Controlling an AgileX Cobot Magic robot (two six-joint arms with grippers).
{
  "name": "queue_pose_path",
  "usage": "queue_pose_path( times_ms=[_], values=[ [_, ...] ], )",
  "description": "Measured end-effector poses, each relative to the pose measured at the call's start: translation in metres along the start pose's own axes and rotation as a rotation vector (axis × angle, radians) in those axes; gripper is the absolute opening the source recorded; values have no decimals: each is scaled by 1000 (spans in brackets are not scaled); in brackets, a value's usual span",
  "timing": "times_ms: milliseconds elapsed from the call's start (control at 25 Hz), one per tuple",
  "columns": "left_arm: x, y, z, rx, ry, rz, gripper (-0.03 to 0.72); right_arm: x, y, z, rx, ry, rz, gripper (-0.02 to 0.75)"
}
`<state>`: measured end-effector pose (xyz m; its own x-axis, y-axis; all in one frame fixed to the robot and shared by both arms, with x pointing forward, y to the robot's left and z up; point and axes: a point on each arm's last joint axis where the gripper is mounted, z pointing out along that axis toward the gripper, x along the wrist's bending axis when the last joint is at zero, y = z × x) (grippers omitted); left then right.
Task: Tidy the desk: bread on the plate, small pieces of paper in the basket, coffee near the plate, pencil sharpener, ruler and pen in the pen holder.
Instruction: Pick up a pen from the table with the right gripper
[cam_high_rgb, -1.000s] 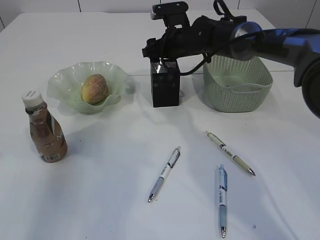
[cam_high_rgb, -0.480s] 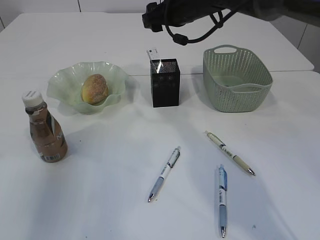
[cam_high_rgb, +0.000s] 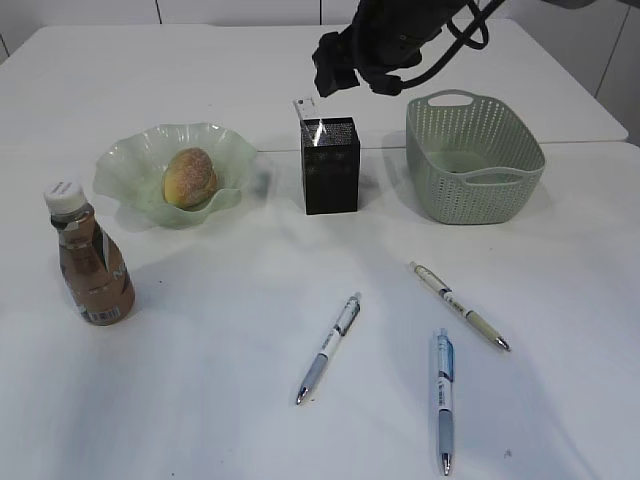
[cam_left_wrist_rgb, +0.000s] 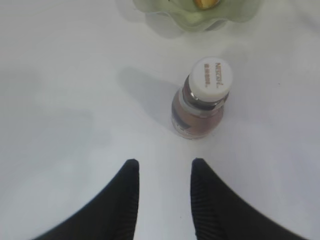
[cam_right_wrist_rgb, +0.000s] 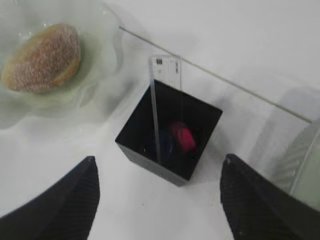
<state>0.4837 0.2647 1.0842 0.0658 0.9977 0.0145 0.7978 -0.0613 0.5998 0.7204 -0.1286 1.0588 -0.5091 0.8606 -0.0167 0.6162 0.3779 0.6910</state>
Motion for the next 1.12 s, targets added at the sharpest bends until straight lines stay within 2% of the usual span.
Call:
queue_pose_path(
  times_ms=[400, 440, 480, 640, 880, 1120],
  values=[
    [0, 0, 0, 0, -1, -1, 239, -2, -30, -7, 340, -35, 30, 585],
    [0, 0, 0, 0, -2, -3, 239, -2, -30, -7, 340, -35, 30, 585],
    [0, 0, 0, 0, -2, -3, 239, -2, -35, -9, 398, -32, 38, 585],
    [0, 0, 0, 0, -3, -3, 239, -2, -36, -10, 417, -32, 43, 575],
    [-1, 0, 0, 1, -6, -6, 239, -2, -36, -11, 419, -35, 48, 509],
    [-1, 0, 0, 1, -8, -8, 239, -1, -41, -15, 437, -32, 52, 501]
  ],
)
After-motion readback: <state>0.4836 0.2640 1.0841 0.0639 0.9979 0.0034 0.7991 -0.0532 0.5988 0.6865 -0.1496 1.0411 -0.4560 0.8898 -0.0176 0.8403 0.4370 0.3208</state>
